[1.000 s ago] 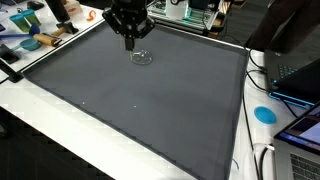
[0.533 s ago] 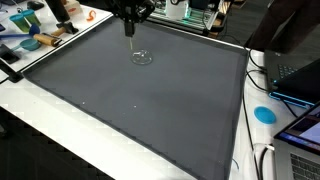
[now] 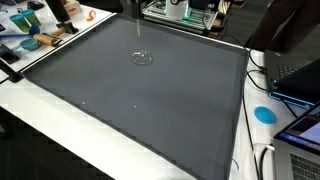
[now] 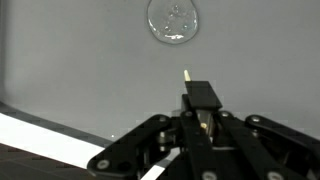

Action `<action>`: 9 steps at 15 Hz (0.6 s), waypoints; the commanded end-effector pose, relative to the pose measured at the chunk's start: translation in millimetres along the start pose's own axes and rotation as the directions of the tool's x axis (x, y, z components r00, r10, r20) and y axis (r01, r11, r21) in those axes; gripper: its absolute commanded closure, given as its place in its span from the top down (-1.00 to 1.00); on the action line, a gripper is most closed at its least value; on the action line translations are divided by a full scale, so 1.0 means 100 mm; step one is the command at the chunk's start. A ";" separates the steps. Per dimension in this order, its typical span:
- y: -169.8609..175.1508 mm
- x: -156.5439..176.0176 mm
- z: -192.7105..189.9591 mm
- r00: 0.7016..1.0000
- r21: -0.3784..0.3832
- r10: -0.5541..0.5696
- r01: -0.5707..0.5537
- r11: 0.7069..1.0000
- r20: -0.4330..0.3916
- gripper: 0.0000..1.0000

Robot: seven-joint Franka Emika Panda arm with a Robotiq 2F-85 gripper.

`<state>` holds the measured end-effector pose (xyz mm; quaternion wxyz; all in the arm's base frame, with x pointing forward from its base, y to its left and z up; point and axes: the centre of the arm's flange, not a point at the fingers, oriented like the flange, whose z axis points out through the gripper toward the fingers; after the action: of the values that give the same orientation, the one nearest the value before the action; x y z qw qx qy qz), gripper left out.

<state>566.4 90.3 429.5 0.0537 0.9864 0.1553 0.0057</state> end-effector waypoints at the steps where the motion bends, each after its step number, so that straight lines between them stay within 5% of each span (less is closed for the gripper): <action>1: -0.02 -0.43 -0.09 0.999 0.032 0.008 -0.006 0.999 -0.046 -0.94; 9: -0.02 -0.81 -0.15 0.983 0.099 0.040 -0.022 0.995 -0.179 -0.94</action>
<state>517.1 81.5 447.8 0.0141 0.9873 0.1457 0.0625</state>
